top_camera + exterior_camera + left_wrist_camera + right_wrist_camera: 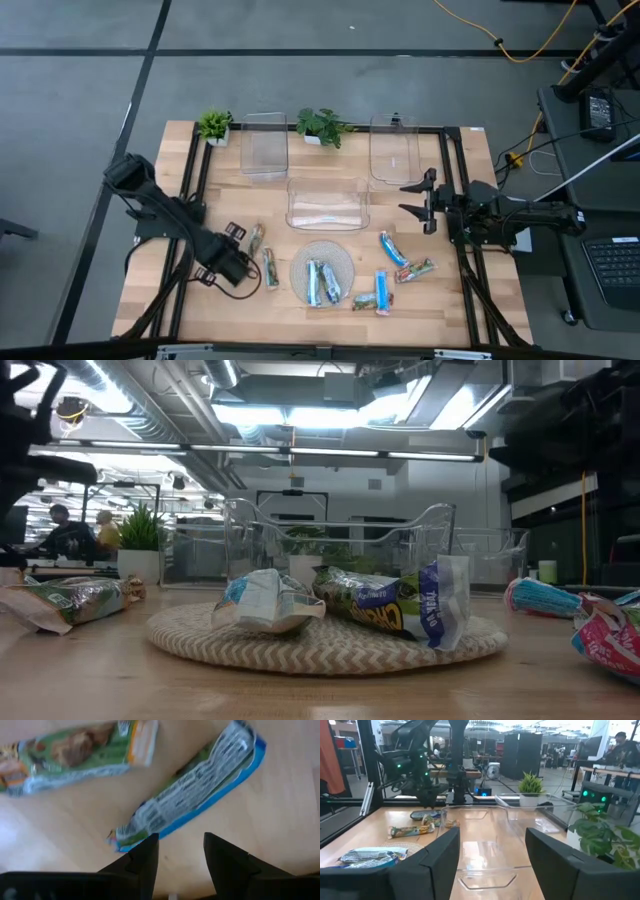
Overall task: Pick and place Granola Bars by type
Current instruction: Put the blue granola bar into the top right transparent bin
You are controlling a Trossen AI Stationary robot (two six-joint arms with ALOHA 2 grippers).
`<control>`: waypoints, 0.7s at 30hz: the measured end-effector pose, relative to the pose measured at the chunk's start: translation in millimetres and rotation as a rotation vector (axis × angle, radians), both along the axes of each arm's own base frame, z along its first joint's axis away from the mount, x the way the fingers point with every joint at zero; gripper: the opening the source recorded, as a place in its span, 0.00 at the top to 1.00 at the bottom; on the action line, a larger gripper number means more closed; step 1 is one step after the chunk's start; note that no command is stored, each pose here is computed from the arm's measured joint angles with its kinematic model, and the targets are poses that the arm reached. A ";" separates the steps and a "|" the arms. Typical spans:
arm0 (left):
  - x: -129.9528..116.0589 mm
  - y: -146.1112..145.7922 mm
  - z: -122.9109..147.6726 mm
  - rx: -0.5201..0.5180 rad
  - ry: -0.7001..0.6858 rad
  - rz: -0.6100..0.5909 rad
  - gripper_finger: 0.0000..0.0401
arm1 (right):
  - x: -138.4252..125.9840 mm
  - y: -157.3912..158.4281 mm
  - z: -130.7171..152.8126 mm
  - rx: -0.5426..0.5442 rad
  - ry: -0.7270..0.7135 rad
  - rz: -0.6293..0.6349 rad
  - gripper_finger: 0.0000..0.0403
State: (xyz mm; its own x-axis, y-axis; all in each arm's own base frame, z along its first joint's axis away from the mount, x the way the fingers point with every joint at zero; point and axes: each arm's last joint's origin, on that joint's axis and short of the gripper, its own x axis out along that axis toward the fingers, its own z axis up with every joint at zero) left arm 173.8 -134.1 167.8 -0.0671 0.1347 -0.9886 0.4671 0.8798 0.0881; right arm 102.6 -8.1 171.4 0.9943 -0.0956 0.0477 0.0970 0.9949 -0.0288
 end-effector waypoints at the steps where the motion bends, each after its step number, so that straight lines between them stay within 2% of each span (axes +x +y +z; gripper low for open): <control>1: 1.0 -2.1 -1.6 -0.001 -0.011 -0.006 0.63 | 0.0 0.0 -0.4 0.002 0.004 0.000 0.43; 8: 6.3 -12.4 -5.6 -0.002 -0.120 -0.023 0.63 | 0.0 0.0 -1.2 0.002 0.012 0.000 0.43; 21: 11.3 -16.2 -5.6 -0.029 -0.211 0.178 0.70 | 0.0 0.0 -1.1 -0.003 0.012 0.000 0.43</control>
State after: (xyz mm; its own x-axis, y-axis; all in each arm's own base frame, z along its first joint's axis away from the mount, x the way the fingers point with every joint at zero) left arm 185.1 -150.3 162.1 0.1203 0.1109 -0.9865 0.2791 0.9499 0.1408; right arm 102.6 -8.0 170.3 0.9948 -0.0952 0.0364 0.0964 0.9948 -0.0324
